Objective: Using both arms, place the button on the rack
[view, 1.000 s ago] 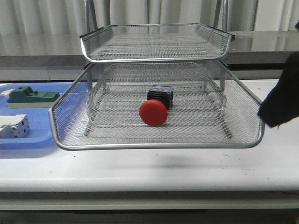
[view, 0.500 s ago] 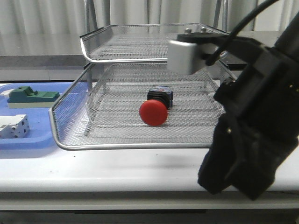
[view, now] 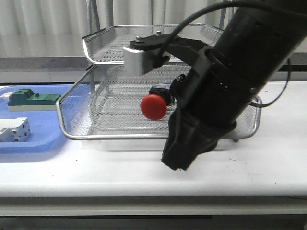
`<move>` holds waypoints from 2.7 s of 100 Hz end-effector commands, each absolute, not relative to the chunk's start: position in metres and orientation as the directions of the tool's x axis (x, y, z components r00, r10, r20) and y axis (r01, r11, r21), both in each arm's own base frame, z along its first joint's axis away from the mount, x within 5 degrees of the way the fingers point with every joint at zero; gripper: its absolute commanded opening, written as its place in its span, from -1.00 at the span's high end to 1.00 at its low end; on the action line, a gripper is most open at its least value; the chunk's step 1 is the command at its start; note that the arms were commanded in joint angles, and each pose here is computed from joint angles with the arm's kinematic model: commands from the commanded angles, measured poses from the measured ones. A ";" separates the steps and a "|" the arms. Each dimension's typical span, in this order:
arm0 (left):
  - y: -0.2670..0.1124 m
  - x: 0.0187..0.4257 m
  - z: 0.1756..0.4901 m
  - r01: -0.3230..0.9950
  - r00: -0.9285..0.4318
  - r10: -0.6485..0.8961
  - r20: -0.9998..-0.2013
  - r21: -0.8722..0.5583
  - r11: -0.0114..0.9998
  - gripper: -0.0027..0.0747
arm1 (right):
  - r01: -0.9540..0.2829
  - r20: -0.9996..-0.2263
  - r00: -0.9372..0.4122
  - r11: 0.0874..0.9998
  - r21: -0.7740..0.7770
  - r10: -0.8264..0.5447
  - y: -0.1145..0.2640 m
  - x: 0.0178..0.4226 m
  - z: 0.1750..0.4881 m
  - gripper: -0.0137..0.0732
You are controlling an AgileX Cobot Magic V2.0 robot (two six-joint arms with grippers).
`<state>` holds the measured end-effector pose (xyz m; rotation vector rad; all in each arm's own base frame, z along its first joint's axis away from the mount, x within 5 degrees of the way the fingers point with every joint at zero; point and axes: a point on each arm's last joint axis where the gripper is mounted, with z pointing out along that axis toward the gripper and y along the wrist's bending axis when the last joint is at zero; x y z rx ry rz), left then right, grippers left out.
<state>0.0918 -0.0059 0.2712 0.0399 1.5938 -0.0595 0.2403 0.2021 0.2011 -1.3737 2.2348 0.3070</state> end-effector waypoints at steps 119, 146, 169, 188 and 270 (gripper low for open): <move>-0.002 0.092 0.285 0.023 0.057 -0.029 -0.998 -0.028 0.999 0.98 | -0.709 -0.628 -0.512 0.701 -0.076 -0.586 0.166 0.277 0.292 0.83; -0.002 0.092 0.285 0.023 0.057 -0.029 -0.998 -0.028 0.999 0.98 | -0.508 -0.687 -0.544 0.841 -0.186 -0.481 0.121 0.239 0.336 0.83; -0.002 0.092 0.285 0.023 0.057 -0.029 -0.998 -0.028 0.999 0.98 | -0.422 -0.759 -0.507 0.886 -0.195 -0.408 0.086 0.187 0.356 0.83; -0.002 0.092 0.285 0.023 0.057 -0.029 -0.998 -0.028 0.999 0.98 | -0.364 -0.791 -0.499 0.914 -0.179 -0.354 0.060 0.147 0.363 0.83; -0.002 0.092 0.285 0.023 0.057 -0.029 -0.998 -0.028 0.999 0.98 | -0.130 -0.879 -0.433 0.979 -0.157 -0.198 0.000 0.074 0.370 0.83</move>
